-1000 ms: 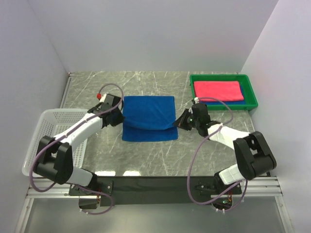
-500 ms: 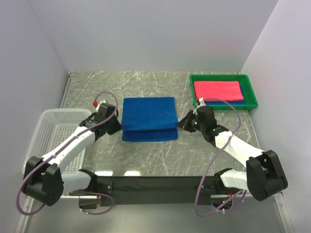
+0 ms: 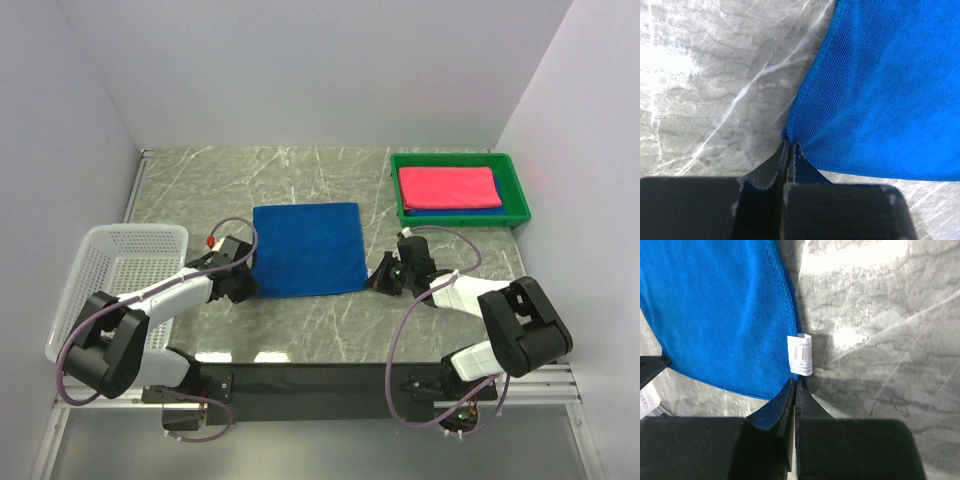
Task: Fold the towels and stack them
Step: Fold the towel
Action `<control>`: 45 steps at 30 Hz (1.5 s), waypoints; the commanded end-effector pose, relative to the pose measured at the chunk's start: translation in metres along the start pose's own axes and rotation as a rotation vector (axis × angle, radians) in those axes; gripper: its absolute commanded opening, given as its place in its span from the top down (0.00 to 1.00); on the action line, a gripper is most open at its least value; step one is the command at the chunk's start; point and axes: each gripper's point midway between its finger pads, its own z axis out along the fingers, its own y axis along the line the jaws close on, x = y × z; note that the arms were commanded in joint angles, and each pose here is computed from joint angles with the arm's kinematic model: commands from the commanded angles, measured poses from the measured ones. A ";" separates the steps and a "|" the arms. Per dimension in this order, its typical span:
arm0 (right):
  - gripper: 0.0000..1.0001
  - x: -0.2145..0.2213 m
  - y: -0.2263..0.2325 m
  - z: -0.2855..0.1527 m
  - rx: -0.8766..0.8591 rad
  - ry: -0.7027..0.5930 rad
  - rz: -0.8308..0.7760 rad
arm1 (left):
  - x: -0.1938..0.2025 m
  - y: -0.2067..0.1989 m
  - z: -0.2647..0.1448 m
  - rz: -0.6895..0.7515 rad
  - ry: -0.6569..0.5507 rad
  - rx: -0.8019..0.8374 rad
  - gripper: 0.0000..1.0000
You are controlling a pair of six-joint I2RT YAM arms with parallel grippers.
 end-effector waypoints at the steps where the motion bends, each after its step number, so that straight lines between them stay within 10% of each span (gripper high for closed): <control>1: 1.00 -0.003 -0.005 0.002 0.016 -0.021 -0.007 | -0.002 0.010 0.005 -0.014 -0.030 -0.039 0.99; 7: 0.75 -0.008 0.003 -0.008 0.001 -0.031 -0.039 | -0.005 0.002 -0.003 -0.015 -0.027 -0.013 0.87; 15: 0.52 -0.055 0.043 -0.042 -0.028 -0.159 -0.175 | -0.044 -0.030 -0.054 -0.013 -0.139 0.075 0.24; 29: 0.75 -0.040 0.067 0.012 -0.150 -0.007 -0.139 | -0.042 -0.073 -0.007 0.062 -0.024 0.127 0.63; 45: 0.72 0.072 -0.021 -0.016 -0.022 0.270 -0.109 | 0.058 0.029 -0.001 0.008 0.146 -0.006 0.61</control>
